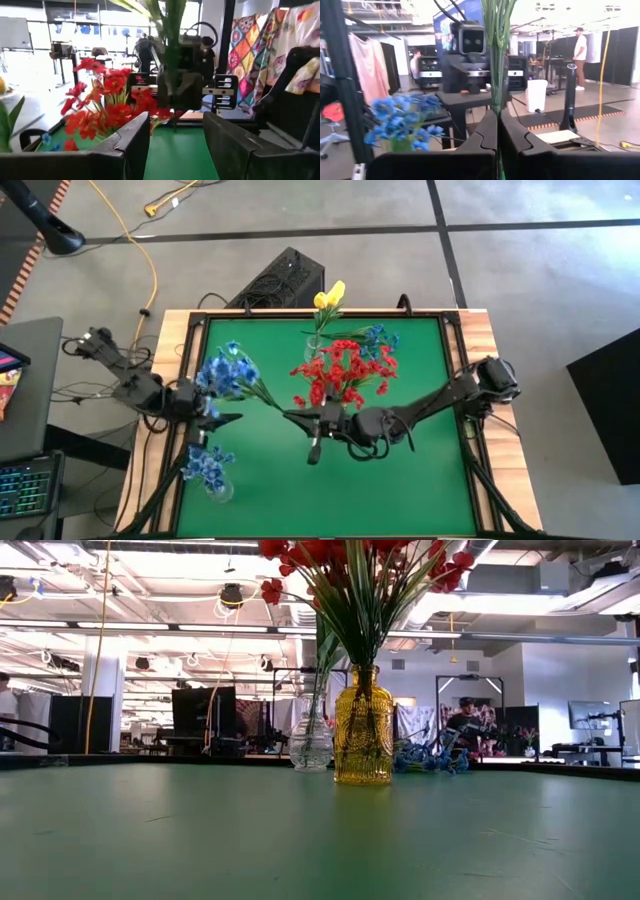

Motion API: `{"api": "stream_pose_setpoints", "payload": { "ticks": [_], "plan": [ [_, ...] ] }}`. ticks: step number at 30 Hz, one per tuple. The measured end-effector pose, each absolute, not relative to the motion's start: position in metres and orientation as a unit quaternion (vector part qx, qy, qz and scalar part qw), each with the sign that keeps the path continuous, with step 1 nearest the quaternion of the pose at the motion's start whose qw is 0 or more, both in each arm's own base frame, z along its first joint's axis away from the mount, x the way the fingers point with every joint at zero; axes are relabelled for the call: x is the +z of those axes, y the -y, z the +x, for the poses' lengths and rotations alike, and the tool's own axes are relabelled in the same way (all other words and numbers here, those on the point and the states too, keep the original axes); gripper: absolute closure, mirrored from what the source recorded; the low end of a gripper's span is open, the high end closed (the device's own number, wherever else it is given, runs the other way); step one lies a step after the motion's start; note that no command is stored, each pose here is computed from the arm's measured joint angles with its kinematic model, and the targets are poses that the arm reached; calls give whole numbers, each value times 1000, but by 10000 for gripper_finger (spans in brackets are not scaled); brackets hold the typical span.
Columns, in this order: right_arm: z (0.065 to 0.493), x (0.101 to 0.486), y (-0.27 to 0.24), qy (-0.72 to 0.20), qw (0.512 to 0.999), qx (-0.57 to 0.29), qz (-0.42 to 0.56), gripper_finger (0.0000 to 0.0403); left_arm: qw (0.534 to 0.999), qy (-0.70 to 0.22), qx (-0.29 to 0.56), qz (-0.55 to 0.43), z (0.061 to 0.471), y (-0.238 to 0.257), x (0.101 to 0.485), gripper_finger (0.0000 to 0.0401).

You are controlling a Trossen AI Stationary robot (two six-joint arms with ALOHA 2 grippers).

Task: Sort flowers into vase by color
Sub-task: Put the bottom blue flowers into the bottom transparent vase

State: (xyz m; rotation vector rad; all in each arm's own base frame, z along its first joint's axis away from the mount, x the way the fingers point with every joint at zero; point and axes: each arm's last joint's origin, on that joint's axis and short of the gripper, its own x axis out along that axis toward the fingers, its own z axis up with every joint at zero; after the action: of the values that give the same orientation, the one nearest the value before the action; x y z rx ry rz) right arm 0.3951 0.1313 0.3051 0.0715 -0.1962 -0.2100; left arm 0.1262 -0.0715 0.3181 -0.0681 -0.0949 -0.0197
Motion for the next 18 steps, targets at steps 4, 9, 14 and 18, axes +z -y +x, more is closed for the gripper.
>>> {"api": "stream_pose_setpoints", "payload": {
  "ticks": [4, 9, 14, 18],
  "plan": [
    [395, 305, -130, 98, 989, -108, 33, 376, 999, 50, 0, -22, 146, 73, 314, 228],
    [395, 305, -130, 95, 989, -110, 19, 377, 998, 65, 3, -24, 166, 68, 313, 228],
    [396, 305, -127, 94, 989, -117, 17, 375, 995, 87, -34, -33, 176, 65, 314, 228],
    [398, 305, -122, 95, 988, -122, 17, 375, 994, 95, -35, -37, 183, 63, 313, 228]
  ]
}}
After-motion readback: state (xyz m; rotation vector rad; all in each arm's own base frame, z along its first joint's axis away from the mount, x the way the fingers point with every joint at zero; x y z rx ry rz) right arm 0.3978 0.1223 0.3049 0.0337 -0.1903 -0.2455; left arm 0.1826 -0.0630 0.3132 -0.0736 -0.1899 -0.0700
